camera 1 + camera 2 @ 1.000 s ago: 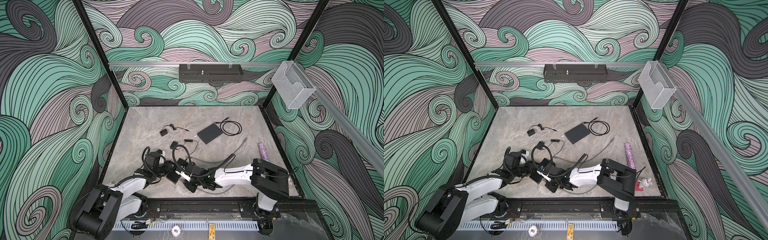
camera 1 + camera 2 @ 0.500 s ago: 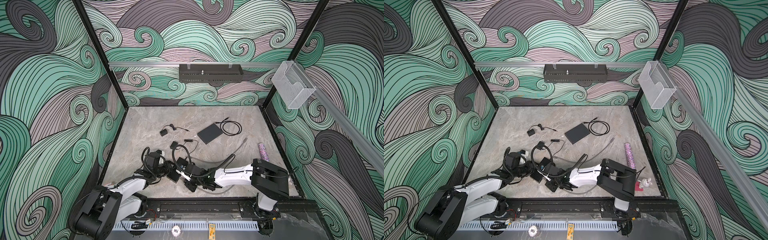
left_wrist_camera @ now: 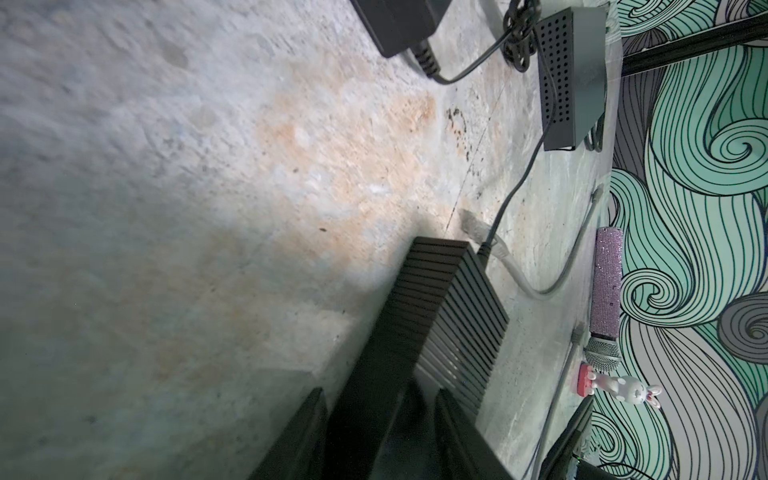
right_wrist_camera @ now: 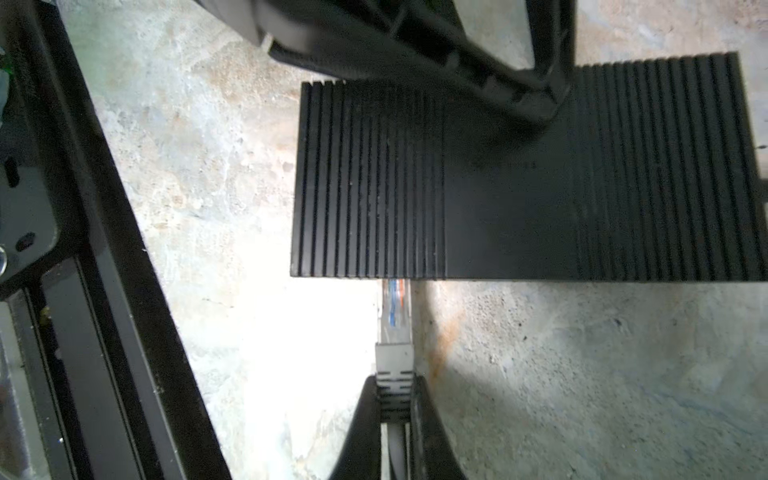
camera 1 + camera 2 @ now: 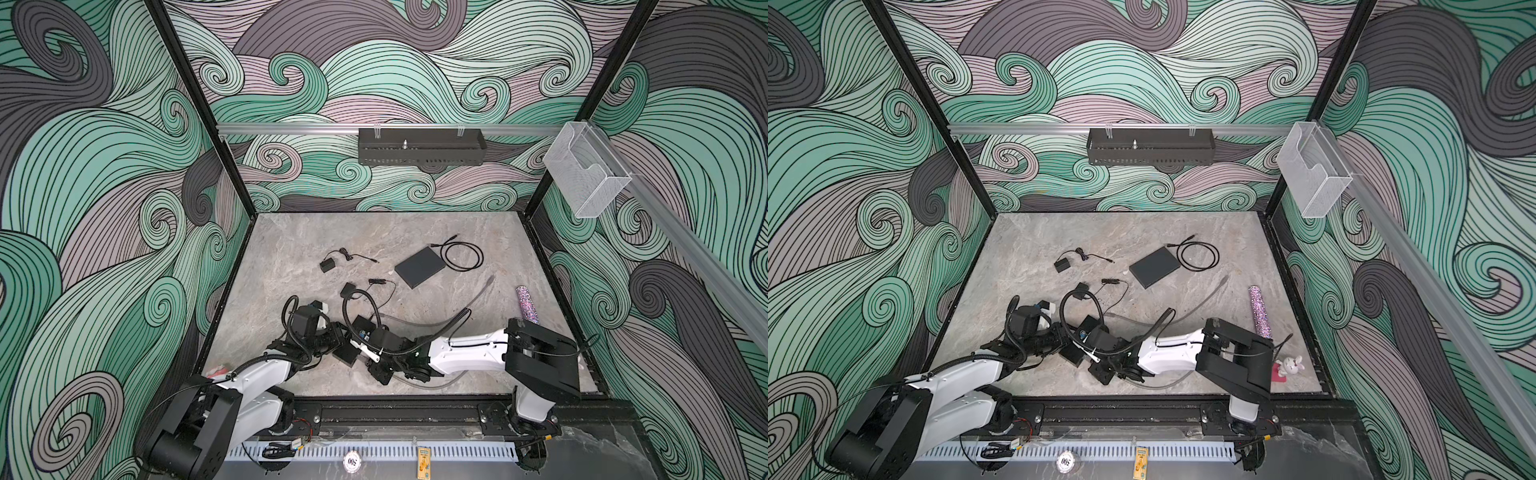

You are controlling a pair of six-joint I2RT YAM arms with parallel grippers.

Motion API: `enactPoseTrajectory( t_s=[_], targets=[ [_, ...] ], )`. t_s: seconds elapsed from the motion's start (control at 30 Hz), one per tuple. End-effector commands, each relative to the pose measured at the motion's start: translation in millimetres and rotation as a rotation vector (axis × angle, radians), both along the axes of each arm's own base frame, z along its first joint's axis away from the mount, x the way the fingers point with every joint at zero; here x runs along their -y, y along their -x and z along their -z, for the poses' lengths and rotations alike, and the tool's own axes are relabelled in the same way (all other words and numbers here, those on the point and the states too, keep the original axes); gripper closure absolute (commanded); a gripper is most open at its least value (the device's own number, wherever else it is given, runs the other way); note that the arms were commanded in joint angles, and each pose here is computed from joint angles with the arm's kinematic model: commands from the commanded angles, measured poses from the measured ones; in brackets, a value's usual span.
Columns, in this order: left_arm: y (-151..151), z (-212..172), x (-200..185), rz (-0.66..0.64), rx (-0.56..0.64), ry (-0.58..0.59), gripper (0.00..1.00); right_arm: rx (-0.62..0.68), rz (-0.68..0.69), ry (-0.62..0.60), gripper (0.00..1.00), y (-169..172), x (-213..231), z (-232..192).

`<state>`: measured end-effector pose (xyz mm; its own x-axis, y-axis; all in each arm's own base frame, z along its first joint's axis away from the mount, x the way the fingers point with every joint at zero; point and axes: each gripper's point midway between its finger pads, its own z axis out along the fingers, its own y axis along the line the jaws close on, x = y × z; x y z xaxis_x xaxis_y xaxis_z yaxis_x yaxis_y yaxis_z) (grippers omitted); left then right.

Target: Insert the plug into the switch port

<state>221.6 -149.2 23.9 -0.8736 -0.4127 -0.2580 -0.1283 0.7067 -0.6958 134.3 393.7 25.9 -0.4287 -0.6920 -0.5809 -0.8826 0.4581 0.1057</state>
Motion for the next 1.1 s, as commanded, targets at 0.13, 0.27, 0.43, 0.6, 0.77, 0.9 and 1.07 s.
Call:
enactPoseTrajectory(
  t_s=[0.13,0.27,0.43,0.6,0.77,0.9,1.07],
  targets=[
    [44.3,39.9,-14.0,-0.009,-0.209,-0.066,0.53,0.081,0.059,-0.066,1.00,-20.0,-19.4,-28.2],
    [45.1,40.0,-13.1,-0.010,-0.211,-0.059,0.53,0.085,0.060,-0.062,1.00,-21.3,-21.1,-27.4],
    [47.6,41.2,-11.0,-0.012,-0.218,-0.046,0.53,0.089,0.058,-0.058,1.00,-22.4,-22.9,-26.9],
    [50.8,41.1,-9.4,-0.013,-0.218,-0.037,0.54,0.091,0.084,-0.010,1.00,-26.6,-19.2,-19.4],
    [54.4,41.8,-9.7,-0.018,-0.216,-0.039,0.54,0.091,0.097,-0.014,1.00,-27.6,-19.6,-19.7],
    [56.8,42.8,-9.3,-0.020,-0.216,-0.041,0.54,0.089,0.088,-0.035,1.00,-26.5,-22.5,-23.9],
    [58.9,44.8,-7.7,-0.012,-0.217,-0.046,0.54,0.090,0.014,-0.056,1.00,-19.9,-29.6,-27.0]
  ],
)
